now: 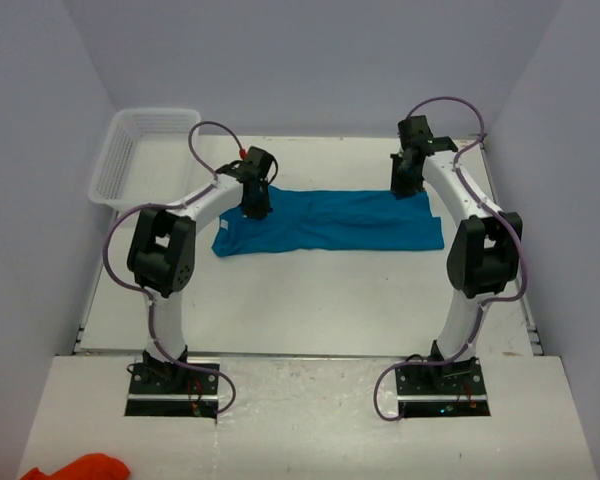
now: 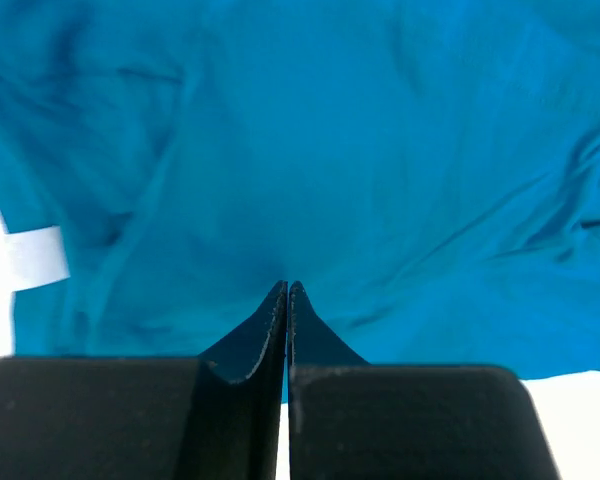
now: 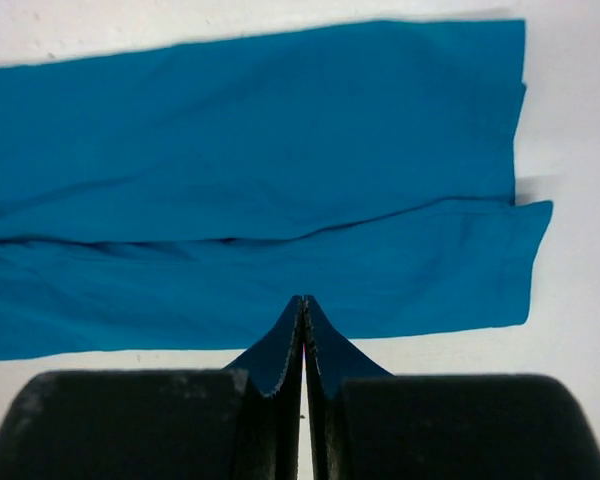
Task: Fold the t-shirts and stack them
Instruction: Rotate the tshirt 90 degrees
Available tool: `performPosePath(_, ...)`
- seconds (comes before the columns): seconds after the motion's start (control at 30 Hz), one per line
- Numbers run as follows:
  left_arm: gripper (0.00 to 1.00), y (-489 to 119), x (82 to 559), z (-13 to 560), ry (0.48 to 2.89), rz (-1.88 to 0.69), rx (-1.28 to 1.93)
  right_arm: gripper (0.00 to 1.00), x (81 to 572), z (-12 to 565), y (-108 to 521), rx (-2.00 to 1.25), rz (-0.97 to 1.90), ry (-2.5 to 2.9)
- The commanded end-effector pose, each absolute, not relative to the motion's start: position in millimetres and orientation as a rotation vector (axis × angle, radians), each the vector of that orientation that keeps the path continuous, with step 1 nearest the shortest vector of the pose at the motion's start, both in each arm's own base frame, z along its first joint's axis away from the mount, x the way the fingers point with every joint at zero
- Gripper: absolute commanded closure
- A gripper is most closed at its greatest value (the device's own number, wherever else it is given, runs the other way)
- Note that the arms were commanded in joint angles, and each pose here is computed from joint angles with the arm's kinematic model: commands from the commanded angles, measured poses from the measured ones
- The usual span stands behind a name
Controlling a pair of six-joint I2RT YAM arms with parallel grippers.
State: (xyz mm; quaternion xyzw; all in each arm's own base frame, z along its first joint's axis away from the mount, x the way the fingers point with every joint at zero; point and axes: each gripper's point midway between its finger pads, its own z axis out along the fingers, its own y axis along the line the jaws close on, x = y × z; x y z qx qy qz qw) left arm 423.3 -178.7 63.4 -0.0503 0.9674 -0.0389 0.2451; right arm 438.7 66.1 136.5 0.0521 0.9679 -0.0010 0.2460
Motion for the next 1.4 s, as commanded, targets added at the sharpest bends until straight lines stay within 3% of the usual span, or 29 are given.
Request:
performPosePath(0.0, 1.00, -206, 430, 81, 2.609, -0.223, -0.122, 1.00, 429, 129, 70, 0.139, 0.043, 2.690)
performPosePath(0.33, 1.00, -195, 432, 56, 2.655, -0.108, -0.092, 1.00, 416, 77, 91, 0.103, 0.021, 2.865)
performPosePath(1.37, 1.00, -189, 453, 19, 2.707, -0.058, -0.070, 1.00, 382, 22, 165, 0.075, 0.235, 3.076)
